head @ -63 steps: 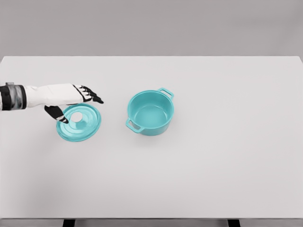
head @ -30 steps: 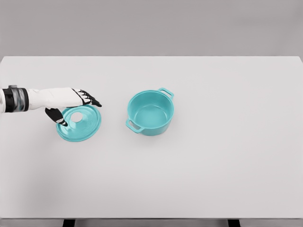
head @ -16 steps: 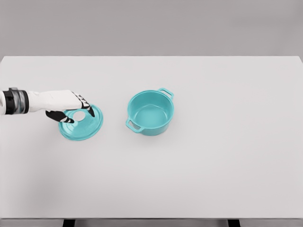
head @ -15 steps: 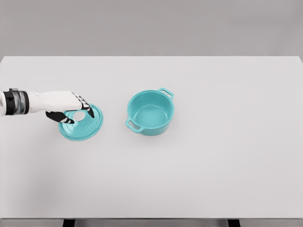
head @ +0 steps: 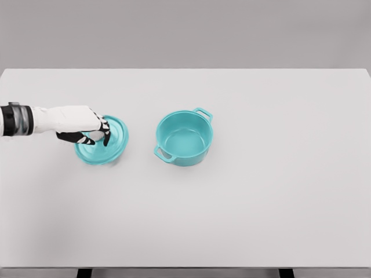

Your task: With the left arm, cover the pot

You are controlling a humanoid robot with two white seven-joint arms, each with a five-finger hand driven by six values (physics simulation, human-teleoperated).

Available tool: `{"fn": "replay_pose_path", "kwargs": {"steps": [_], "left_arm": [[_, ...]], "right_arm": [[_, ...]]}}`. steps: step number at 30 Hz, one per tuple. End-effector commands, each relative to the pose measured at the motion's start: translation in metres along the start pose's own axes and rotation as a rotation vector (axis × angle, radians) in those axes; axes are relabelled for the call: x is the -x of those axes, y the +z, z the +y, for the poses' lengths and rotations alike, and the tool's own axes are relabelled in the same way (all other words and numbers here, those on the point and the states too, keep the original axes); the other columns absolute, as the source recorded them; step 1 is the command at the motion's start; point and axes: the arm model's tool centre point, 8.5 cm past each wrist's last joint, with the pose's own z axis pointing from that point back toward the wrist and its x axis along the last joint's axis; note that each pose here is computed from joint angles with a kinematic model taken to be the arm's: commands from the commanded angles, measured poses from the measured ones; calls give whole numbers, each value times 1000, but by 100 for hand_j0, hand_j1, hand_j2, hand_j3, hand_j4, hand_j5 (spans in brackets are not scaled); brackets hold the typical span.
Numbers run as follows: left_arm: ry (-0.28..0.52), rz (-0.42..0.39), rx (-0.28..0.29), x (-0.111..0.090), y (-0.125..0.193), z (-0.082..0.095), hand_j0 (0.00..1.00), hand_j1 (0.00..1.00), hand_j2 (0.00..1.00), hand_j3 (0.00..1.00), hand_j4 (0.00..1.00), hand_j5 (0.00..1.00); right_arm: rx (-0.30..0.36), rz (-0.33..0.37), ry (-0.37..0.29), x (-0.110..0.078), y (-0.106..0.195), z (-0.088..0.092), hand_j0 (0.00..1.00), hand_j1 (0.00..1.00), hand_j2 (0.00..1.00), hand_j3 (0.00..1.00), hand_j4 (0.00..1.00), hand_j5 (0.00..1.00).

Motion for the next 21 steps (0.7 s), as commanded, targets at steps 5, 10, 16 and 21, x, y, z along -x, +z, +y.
{"fn": "replay_pose_path", "kwargs": {"steps": [5,10,16,21], "left_arm": [[-64,-39,-32,-16,0,24,40,40,40,40,40,40],[-168,-94,-49,-38,-5,58,40,40,40,40,40,40],[-257,-174,-32,-65,-31,74,40,40,40,40,40,40],[-303,-205,-22,-77,-42,88,41,41,41,41,41,41]], "right_arm": [[-1,-1,1,0,0,0,100,100,100,100,100,100],[-1,-1,1,0,0,0,100,100,100,100,100,100],[-1,-1,1,0,0,0,100,100,100,100,100,100],[0,-1,1,0,0,0,100,100,100,100,100,100]]}}
